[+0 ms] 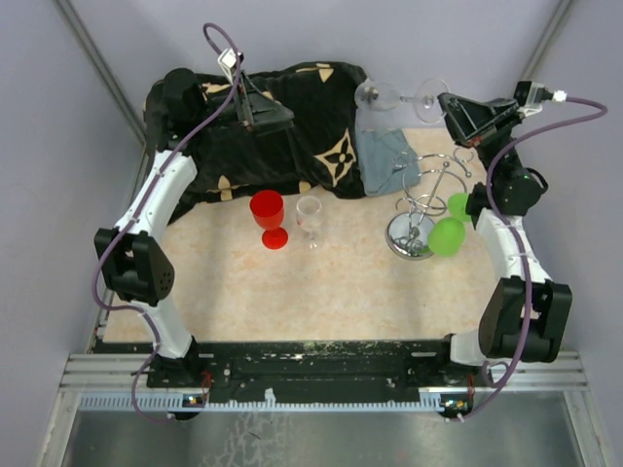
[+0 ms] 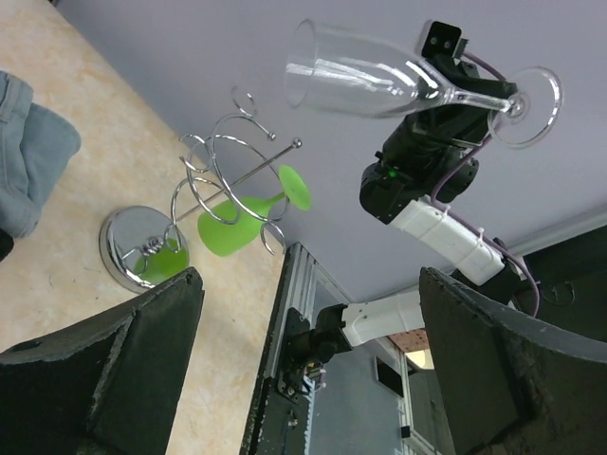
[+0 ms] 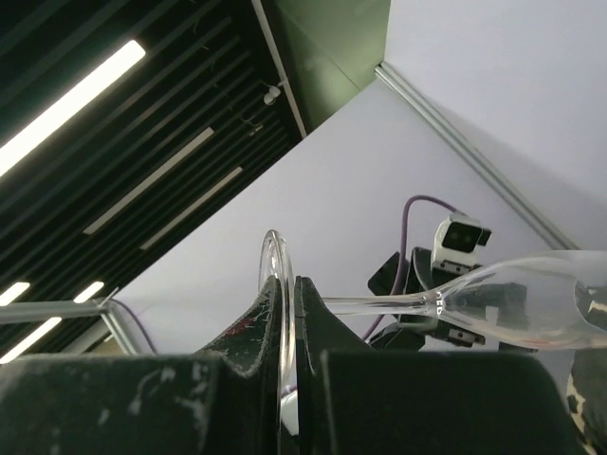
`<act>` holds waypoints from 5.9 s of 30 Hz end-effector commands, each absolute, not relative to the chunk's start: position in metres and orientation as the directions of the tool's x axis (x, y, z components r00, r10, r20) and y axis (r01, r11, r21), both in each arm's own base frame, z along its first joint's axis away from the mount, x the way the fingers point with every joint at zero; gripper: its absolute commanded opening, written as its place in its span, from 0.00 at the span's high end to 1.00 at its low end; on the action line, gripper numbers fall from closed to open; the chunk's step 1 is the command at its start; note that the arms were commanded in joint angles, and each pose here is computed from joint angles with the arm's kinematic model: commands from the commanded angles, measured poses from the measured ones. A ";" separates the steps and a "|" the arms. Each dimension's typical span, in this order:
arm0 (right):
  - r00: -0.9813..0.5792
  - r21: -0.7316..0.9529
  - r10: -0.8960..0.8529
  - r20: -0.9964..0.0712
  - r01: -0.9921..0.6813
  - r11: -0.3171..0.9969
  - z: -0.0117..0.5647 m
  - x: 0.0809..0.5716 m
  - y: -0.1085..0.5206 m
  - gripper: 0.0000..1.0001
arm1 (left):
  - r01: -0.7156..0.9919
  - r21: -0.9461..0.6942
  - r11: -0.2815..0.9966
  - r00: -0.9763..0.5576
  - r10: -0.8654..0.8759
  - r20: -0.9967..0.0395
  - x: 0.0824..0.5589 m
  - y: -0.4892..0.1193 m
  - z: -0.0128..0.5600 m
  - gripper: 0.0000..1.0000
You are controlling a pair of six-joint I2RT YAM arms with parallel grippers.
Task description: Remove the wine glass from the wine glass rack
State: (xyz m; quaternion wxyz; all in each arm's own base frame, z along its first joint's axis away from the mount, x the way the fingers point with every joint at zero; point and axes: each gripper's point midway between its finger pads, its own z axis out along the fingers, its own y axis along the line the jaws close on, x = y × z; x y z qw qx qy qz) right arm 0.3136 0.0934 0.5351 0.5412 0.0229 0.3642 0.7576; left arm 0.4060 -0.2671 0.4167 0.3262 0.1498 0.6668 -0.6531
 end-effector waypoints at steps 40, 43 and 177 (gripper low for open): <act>-0.551 0.350 0.760 -0.344 -0.826 -0.441 0.552 0.234 0.155 1.00 | 0.757 -0.636 -0.153 -0.652 -0.114 -0.749 0.350 -0.315 0.454 0.00; -0.558 0.338 0.753 -0.349 -0.824 -0.454 0.555 0.229 0.158 1.00 | 0.755 -0.637 -0.151 -0.654 -0.111 -0.748 0.348 -0.315 0.453 0.00; -0.252 0.612 0.562 -0.788 -0.218 0.760 0.447 0.360 0.098 0.08 | 0.605 -0.075 0.792 -0.722 0.507 -0.471 0.253 -0.116 0.240 1.00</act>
